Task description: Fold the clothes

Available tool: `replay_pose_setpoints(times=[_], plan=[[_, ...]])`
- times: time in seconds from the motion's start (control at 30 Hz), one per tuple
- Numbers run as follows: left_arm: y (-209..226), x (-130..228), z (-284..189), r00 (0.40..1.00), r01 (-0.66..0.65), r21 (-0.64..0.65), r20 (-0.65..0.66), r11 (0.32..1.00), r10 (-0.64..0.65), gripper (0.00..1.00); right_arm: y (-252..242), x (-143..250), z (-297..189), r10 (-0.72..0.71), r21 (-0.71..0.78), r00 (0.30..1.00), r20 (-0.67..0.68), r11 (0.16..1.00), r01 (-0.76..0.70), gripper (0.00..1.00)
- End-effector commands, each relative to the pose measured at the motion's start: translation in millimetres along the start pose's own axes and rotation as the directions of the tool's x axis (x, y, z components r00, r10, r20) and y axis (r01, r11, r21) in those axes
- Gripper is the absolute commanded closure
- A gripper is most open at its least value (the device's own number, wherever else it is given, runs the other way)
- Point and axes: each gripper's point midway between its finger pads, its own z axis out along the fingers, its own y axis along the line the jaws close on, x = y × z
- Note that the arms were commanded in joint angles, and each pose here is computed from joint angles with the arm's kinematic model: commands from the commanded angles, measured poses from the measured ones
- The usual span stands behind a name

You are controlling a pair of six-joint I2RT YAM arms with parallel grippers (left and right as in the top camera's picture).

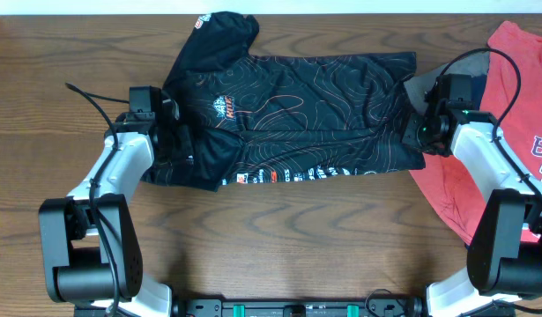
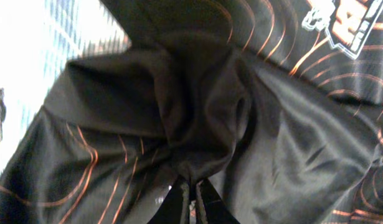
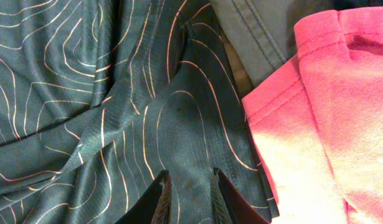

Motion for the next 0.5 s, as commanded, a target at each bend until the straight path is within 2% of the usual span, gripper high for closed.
replay_pose_setpoints(times=[0.0,0.13,0.27,0.3,0.37,0.43,0.47], plan=[[1.6,-19.4,-9.3,0.998,0.004,-0.007,0.066,1.0,-0.004,0.94,1.1,3.0,2.9,-0.005,0.007,1.0,-0.011,1.0,0.005,0.8],[3.9,-66.7,-38.5,0.976,0.023,0.008,0.215,1.0,-0.024,0.94,1.1,3.0,2.9,-0.005,0.007,1.0,-0.011,1.0,0.005,0.79],[16.9,-84.9,-49.8,0.96,0.072,0.009,0.27,0.997,-0.072,0.94,0.9,2.8,2.9,-0.004,0.007,1.0,-0.01,1.0,0.004,0.8],[19.9,-83.3,-48.9,0.962,0.081,0.006,0.262,0.997,-0.08,0.89,0.9,2.8,2.9,-0.004,0.007,1.0,-0.01,1.0,0.004,0.8],[23.9,-75.3,-45.9,0.969,0.094,-0.003,0.231,0.996,-0.091,0.58,0.9,2.9,2.9,-0.004,0.007,1.0,-0.01,1.0,0.004,0.79],[26.9,-65.6,-43.1,0.976,0.104,-0.013,0.195,0.994,-0.099,0.42,0.9,2.9,2.9,-0.004,0.007,1.0,-0.01,1.0,0.004,0.79],[30.0,-59.7,-41.8,0.979,0.112,-0.029,0.174,0.993,-0.106,0.39,0.9,2.9,2.9,-0.004,0.007,1.0,-0.011,1.0,0.004,0.79]])
